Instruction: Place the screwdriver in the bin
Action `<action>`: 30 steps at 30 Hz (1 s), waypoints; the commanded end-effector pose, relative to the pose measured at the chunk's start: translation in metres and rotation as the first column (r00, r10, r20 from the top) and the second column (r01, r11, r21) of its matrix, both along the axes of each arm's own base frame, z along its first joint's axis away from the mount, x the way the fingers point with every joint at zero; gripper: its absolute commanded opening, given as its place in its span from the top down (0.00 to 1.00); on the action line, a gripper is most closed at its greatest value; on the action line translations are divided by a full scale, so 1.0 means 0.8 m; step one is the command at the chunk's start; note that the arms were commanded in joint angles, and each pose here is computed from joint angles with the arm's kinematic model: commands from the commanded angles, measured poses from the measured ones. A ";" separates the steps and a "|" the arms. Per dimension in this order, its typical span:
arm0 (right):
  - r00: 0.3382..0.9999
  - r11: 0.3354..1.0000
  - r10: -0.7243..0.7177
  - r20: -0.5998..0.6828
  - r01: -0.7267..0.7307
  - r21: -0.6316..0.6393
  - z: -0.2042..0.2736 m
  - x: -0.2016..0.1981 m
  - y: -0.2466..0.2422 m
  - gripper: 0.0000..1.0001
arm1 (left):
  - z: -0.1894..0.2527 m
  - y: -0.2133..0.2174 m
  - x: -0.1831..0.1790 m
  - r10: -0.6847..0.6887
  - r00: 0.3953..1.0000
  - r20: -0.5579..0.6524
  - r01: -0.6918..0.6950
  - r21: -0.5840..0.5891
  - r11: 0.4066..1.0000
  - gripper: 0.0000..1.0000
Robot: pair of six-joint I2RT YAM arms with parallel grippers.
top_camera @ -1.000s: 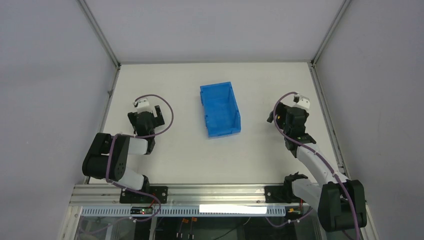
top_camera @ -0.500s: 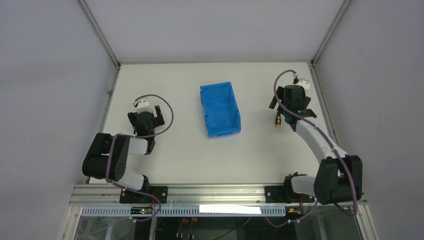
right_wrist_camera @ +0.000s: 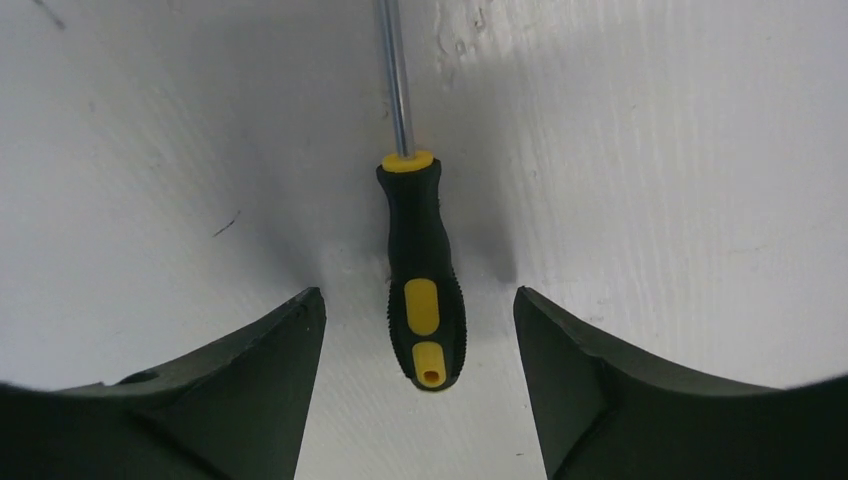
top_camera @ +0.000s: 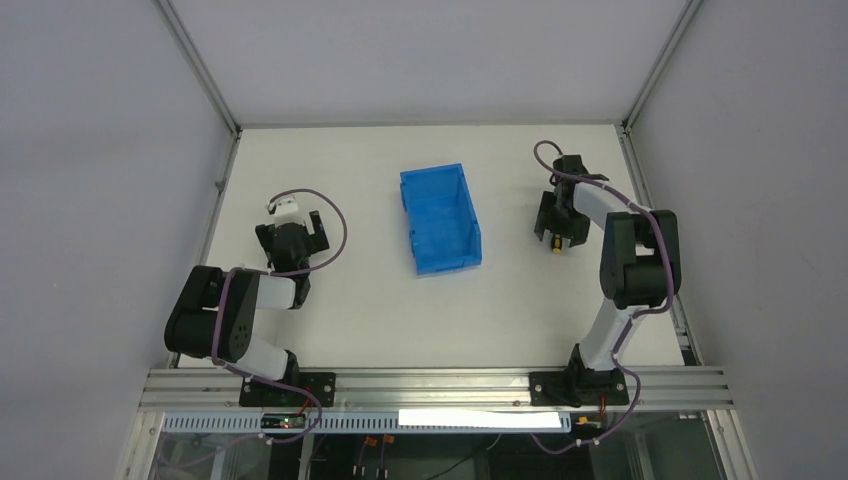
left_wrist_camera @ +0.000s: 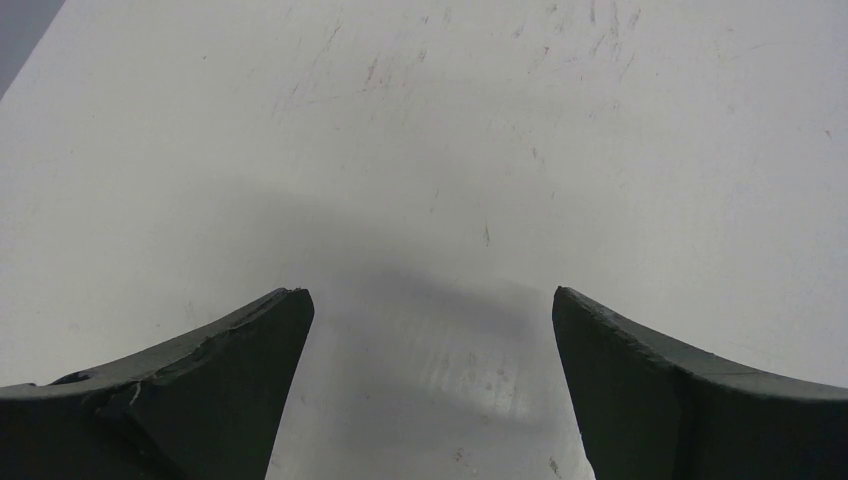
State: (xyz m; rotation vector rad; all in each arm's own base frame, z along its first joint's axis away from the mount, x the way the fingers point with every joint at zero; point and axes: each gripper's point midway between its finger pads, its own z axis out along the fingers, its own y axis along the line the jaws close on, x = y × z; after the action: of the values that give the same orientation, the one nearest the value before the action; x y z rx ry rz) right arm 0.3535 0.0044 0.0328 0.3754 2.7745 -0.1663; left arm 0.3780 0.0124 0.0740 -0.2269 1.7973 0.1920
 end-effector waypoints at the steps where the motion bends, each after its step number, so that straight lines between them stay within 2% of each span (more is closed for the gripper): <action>1: 1.000 0.999 0.029 -0.008 -0.028 0.033 0.002 0.015 -0.001 0.32 | 0.013 0.000 0.008 0.015 0.999 0.038 -0.015 -0.012 1.000 0.01; 4: 0.999 0.999 0.037 -0.025 -0.036 0.039 -0.008 0.015 -0.002 0.48 | 0.013 0.000 0.008 0.015 0.999 0.038 -0.015 -0.011 1.000 0.01; 9: 0.998 0.997 0.051 -0.031 -0.049 0.053 -0.006 0.014 0.000 0.88 | 0.013 0.000 0.008 0.016 0.999 0.039 -0.015 -0.011 1.000 0.01; 11: 0.998 0.997 0.055 -0.008 -0.054 0.050 0.010 0.016 -0.001 0.97 | 0.013 0.000 0.008 0.015 0.999 0.038 -0.015 -0.011 1.000 0.01; 14: 0.998 0.998 0.051 0.049 -0.053 0.037 0.049 0.020 -0.003 1.00 | 0.013 0.000 0.008 0.015 0.999 0.039 -0.014 -0.011 1.000 0.01; 21: 0.973 0.998 0.054 0.226 -0.062 0.031 0.165 0.024 0.000 1.00 | 0.013 0.000 0.008 0.015 0.999 0.039 -0.014 -0.012 1.000 0.01; 25: 0.939 0.997 0.073 0.336 -0.082 0.012 0.228 0.023 0.010 1.00 | 0.013 0.000 0.008 0.016 0.999 0.038 -0.015 -0.012 1.000 0.01; 30: 0.866 0.988 0.132 0.483 -0.154 0.007 0.302 0.023 0.054 1.00 | 0.013 0.000 0.008 0.015 0.999 0.039 -0.014 -0.012 1.000 0.01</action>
State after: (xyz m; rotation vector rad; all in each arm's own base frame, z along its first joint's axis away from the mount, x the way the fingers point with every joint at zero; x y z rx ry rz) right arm 0.3791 0.0234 0.2272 0.2490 2.4059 -0.0146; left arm 0.3780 0.0124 0.0740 -0.2269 1.7973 0.1920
